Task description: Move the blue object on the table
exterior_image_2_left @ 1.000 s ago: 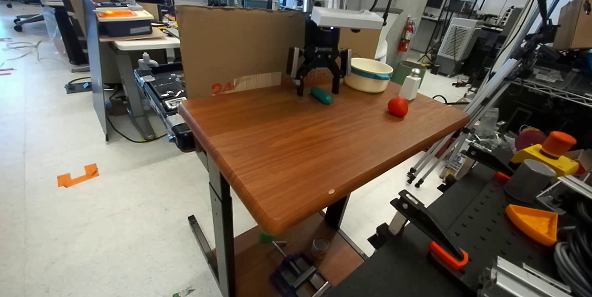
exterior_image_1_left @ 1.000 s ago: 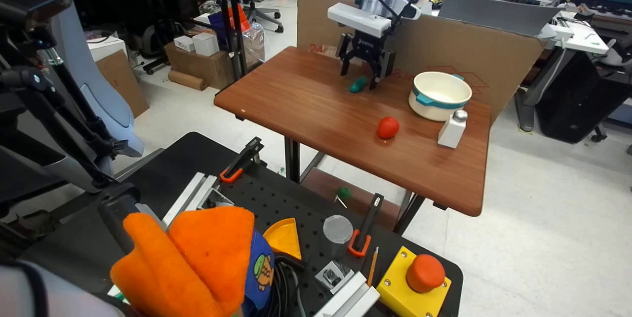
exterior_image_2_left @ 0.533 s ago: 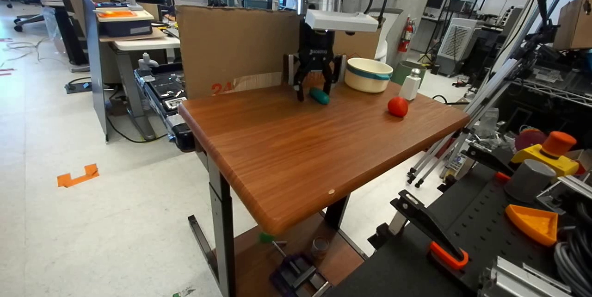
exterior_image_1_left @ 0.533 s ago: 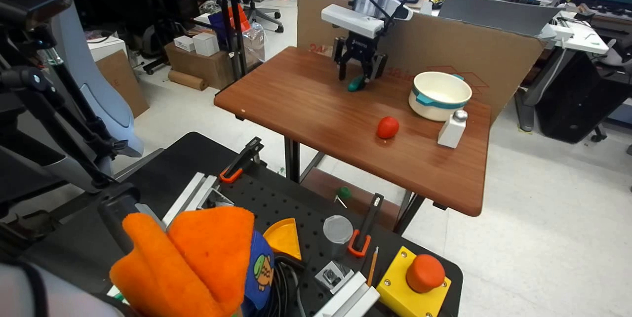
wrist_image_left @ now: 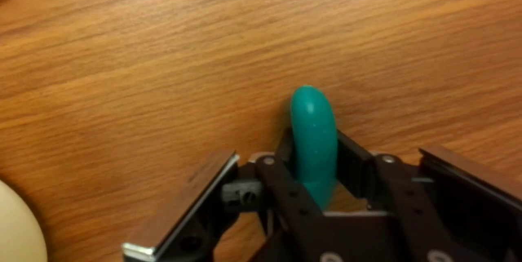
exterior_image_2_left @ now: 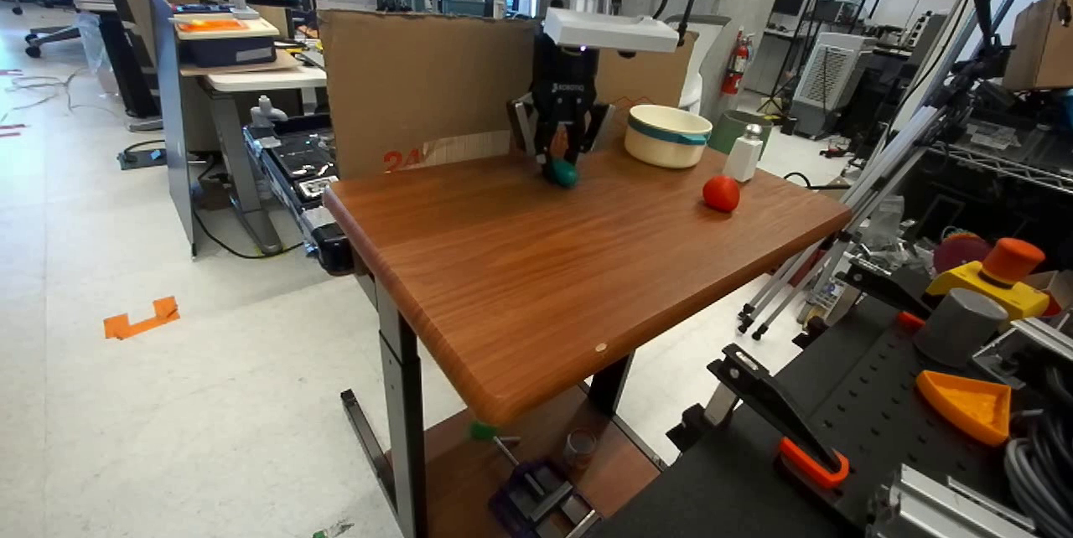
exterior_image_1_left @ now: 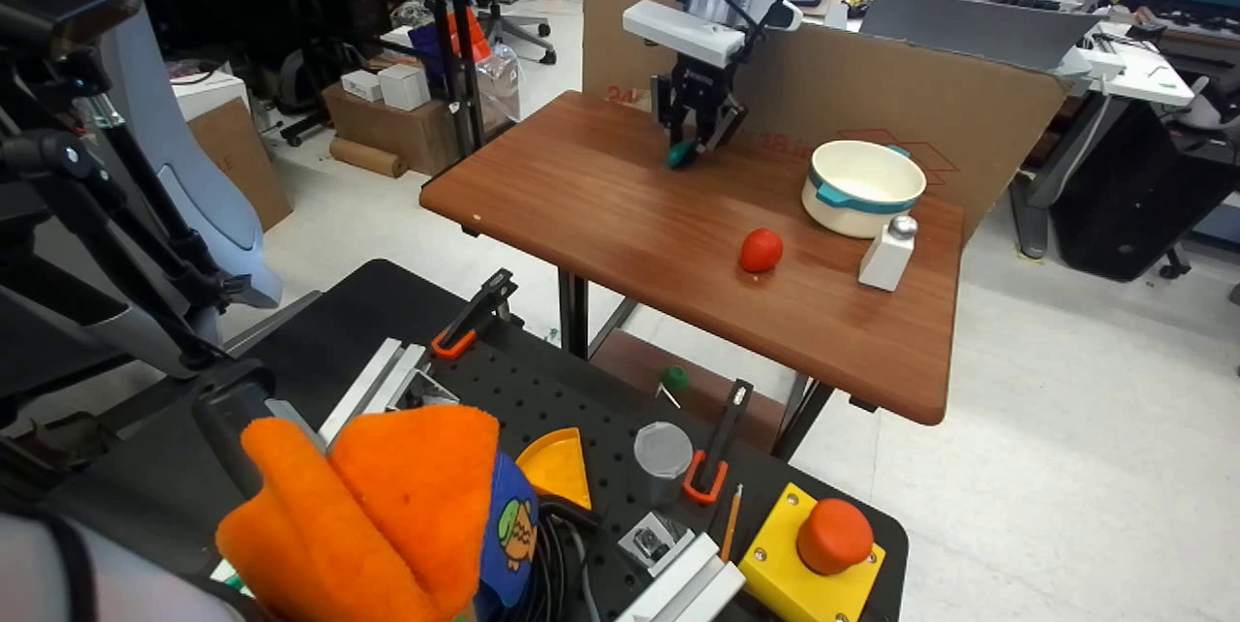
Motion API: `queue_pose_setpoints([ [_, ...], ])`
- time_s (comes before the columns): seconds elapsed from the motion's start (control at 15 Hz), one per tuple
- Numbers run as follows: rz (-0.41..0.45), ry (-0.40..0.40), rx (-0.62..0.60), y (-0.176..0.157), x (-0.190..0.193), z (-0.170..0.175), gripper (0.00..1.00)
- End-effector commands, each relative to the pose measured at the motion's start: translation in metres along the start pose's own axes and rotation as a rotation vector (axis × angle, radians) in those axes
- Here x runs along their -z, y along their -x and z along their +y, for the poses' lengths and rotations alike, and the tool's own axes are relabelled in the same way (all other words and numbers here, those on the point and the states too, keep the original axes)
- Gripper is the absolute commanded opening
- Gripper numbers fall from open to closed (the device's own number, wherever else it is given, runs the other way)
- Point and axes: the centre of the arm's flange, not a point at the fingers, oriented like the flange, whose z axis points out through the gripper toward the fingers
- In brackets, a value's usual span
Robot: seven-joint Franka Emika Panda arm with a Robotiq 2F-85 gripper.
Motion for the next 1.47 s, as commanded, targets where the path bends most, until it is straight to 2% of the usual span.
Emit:
queue_pose_setpoints([
  [0.0, 0.010, -0.025, 0.028, 0.026, 0.009, -0.024, 0.08],
  [0.33, 0.022, -0.123, 0.178, 0.093, -0.004, -0.073, 0.08],
  [0.47, 0.000, -0.162, 0.234, 0.114, -0.015, -0.086, 0.08],
  [0.73, -0.071, -0.198, 0.284, 0.126, -0.028, -0.101, 0.08],
  [1.0, -0.134, -0.188, 0.281, 0.128, -0.035, -0.101, 0.08],
  [1.07, -0.142, -0.184, 0.280, 0.128, -0.036, -0.100, 0.23],
  [1.13, -0.153, -0.178, 0.278, 0.129, -0.037, -0.100, 0.58],
  [1.27, -0.168, -0.156, 0.271, 0.130, -0.039, -0.100, 0.60],
  [1.4, -0.162, -0.139, 0.264, 0.132, -0.039, -0.098, 0.71],
])
